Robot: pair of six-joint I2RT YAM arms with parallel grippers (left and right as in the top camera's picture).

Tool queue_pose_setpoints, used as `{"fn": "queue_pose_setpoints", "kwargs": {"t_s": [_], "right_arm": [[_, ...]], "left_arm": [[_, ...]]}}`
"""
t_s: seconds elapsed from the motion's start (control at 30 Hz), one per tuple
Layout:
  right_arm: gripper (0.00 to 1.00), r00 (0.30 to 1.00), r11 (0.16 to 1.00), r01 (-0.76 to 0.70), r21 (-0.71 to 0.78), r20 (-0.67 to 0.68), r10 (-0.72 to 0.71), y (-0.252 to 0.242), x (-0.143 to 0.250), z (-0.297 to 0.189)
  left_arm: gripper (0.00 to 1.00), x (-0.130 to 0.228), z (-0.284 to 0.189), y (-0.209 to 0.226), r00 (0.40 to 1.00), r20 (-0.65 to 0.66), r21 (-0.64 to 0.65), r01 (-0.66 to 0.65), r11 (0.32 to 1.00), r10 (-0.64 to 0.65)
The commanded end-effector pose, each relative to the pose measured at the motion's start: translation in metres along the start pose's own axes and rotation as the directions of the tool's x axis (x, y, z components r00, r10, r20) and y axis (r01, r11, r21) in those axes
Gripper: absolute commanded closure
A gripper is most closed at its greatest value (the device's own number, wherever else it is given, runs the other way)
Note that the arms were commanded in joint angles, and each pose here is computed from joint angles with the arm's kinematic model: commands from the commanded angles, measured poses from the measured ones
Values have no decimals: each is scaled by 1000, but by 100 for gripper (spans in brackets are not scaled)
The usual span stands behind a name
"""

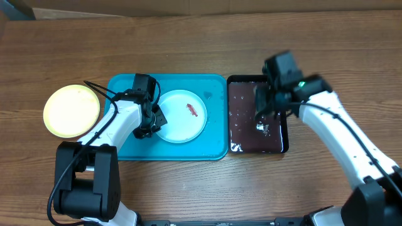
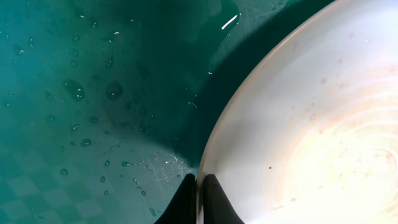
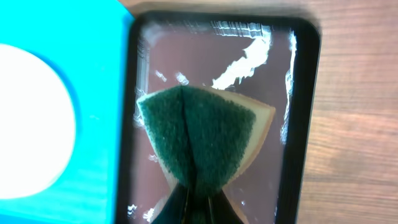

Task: Clean dirty plates on tray and stack at the side
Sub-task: 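Scrub the light-blue plate with the sponge in the right gripper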

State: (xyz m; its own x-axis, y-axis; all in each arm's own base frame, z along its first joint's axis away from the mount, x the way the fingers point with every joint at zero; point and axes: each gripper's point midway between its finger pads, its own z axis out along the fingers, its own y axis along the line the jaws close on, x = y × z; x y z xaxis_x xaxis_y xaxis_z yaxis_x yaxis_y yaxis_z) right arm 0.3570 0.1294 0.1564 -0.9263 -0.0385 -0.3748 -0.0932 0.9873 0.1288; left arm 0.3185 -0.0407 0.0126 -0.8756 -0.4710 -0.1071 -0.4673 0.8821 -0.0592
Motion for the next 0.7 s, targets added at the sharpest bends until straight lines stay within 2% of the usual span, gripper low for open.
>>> {"fn": "queue_pose_setpoints", "kwargs": {"t_s": [0.0, 0.13, 0.3, 0.43, 0.47, 0.67], "right_arm": [[96, 991, 990, 83, -114, 111, -70, 31, -33, -49], [96, 982, 963, 156, -220, 136, -128, 63, -35, -65], [96, 969, 937, 244, -252, 101, -225, 99, -26, -44], [96, 956, 928, 291, -231, 44, -289, 126, -23, -13], [96, 946, 922, 321, -219, 22, -324, 140, -20, 8], [96, 908, 907, 419, -50, 45, -417, 166, -18, 68]], "left_arm": [[96, 6, 8, 6, 1000, -17, -15, -16, 1000, 16], [96, 6, 8, 6, 1000, -16, -14, -16, 1000, 16], [96, 6, 9, 4, 1000, -16, -5, -16, 1000, 16], [96, 6, 9, 4, 1000, -16, -4, -16, 1000, 16], [96, 6, 9, 4, 1000, -16, -5, -16, 1000, 16], [96, 6, 9, 4, 1000, -16, -7, -17, 1000, 17]]}}
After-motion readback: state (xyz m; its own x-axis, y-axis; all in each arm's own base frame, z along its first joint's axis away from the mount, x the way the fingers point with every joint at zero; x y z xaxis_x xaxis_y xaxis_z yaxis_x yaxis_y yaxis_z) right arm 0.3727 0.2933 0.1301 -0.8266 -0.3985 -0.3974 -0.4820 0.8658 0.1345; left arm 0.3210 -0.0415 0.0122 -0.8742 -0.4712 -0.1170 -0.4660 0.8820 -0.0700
